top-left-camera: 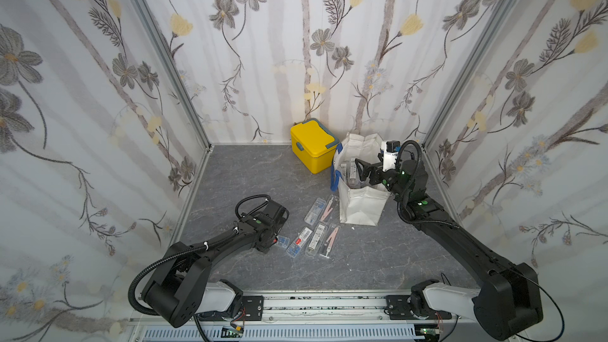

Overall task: Put the compass set into the canvas bag
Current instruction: Pick up the compass set at the center of the board.

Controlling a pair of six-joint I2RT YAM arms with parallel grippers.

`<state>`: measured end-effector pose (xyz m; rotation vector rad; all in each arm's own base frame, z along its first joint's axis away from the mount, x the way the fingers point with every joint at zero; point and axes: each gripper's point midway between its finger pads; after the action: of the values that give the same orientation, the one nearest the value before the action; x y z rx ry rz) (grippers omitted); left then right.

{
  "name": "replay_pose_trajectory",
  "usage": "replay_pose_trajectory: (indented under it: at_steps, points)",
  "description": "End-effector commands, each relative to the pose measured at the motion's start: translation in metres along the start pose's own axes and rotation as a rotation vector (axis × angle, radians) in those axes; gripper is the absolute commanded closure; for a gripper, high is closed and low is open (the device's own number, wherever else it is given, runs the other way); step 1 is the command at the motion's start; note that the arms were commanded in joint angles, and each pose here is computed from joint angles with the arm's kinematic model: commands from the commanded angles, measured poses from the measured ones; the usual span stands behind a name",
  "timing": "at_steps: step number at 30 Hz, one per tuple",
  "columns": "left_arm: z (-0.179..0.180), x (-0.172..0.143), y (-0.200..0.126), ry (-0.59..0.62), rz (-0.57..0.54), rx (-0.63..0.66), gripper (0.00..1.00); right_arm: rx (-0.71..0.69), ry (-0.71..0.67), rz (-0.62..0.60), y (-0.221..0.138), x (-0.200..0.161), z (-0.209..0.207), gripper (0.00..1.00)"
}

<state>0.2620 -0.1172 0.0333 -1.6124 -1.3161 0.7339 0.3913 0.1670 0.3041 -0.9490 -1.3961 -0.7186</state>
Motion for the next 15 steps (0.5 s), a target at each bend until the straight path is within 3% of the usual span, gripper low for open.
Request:
replay_pose_trajectory:
  at_steps: [1,15]
  points:
    - [-0.019,0.004,0.004,0.099,-0.019,-0.027,0.04,0.011,-0.002,-0.052,-0.001,0.013,0.002,0.0]
    - [-0.028,-0.009,0.034,0.4,0.032,0.113,0.19,0.006,-0.004,-0.061,-0.009,0.018,0.002,0.01]
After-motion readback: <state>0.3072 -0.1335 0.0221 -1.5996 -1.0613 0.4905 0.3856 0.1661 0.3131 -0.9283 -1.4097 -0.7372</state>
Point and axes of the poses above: each gripper's point midway between its finger pads, its own y axis out along the fingers, its own z axis along the line the jaws close on, x = y × z, and after that the axes turned 15 degrees about -y, right-handed
